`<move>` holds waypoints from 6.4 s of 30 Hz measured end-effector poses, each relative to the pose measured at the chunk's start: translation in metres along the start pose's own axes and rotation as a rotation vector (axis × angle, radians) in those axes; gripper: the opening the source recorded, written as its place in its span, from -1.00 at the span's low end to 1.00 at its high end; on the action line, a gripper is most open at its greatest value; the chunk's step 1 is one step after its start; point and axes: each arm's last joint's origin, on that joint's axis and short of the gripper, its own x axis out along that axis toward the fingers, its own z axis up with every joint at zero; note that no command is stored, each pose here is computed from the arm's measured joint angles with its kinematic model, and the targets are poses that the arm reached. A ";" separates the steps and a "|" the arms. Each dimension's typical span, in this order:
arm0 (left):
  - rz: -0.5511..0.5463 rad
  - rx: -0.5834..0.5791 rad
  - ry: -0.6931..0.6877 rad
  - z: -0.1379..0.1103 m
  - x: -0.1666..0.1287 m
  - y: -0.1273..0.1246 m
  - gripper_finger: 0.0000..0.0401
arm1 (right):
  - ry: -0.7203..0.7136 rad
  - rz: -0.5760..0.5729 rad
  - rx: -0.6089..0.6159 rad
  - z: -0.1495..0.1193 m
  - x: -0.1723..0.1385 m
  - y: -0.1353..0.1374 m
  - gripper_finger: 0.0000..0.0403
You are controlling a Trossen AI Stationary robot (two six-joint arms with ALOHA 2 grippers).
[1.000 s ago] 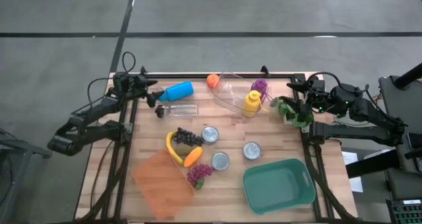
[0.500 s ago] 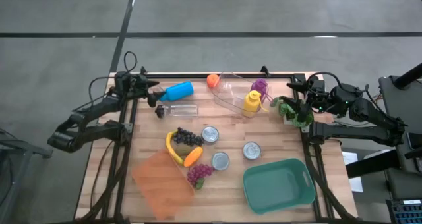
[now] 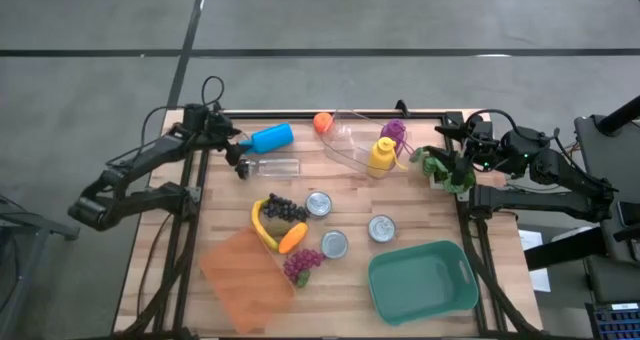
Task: Pick & Place Food Item
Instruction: Put the blue water bottle into the transparent bin
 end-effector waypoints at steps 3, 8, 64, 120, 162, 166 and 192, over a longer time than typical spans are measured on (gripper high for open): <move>0.020 0.023 0.013 0.000 0.002 -0.003 0.91 | 0.000 0.000 0.000 0.000 0.000 0.000 0.63; 0.054 0.077 0.044 0.000 0.009 -0.004 0.91 | 0.000 0.000 0.000 0.000 0.000 0.000 0.63; 0.025 0.080 0.533 -0.003 0.041 -0.007 0.49 | 0.000 0.000 0.000 0.000 0.000 0.000 0.63; -0.033 -0.145 0.416 -0.001 0.047 -0.011 0.74 | 0.000 0.000 0.000 0.000 0.000 0.000 0.63; 0.044 -0.220 0.368 0.004 0.050 -0.009 0.70 | 0.000 0.000 0.000 0.000 0.000 0.000 0.63; 0.050 -0.214 0.370 0.004 0.050 -0.009 0.70 | 0.000 0.000 0.000 0.000 0.000 0.000 0.63; 0.101 -0.168 0.360 0.004 0.051 -0.007 0.70 | 0.000 0.000 0.000 0.000 0.000 0.000 0.63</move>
